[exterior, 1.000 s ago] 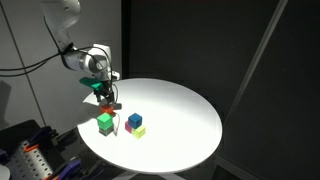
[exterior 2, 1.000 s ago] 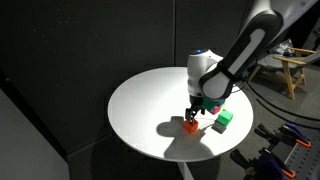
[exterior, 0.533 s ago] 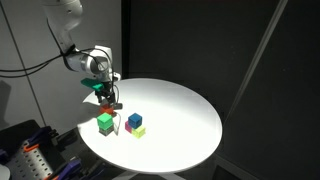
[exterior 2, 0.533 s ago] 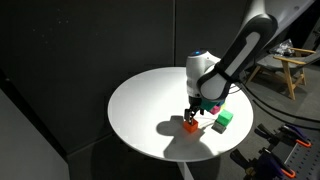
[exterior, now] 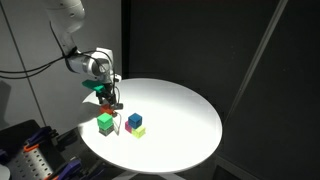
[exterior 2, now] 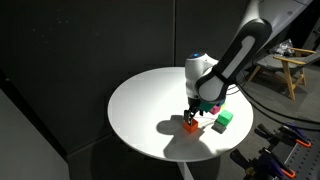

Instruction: Pick up the orange block and put it on the lime green block

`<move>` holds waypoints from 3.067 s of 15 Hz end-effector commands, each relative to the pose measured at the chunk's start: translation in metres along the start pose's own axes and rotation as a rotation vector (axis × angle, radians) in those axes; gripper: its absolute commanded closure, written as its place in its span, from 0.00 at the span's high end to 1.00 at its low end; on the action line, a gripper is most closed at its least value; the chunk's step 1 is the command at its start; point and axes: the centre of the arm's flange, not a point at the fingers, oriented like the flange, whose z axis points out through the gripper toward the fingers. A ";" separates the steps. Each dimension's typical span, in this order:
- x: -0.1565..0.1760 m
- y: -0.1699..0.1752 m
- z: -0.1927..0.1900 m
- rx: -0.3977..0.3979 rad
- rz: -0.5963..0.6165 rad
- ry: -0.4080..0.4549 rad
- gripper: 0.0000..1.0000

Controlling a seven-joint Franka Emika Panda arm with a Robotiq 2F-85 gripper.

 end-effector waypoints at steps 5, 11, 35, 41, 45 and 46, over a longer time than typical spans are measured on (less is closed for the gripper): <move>0.010 0.000 0.008 -0.010 0.004 -0.008 1.00; 0.011 0.002 0.012 -0.013 0.006 -0.014 1.00; 0.011 -0.011 0.004 -0.016 -0.015 -0.009 1.00; 0.011 -0.007 0.007 -0.019 -0.011 -0.014 1.00; 0.011 -0.003 0.010 -0.021 -0.006 -0.018 1.00; 0.011 -0.003 0.010 -0.021 -0.006 -0.018 1.00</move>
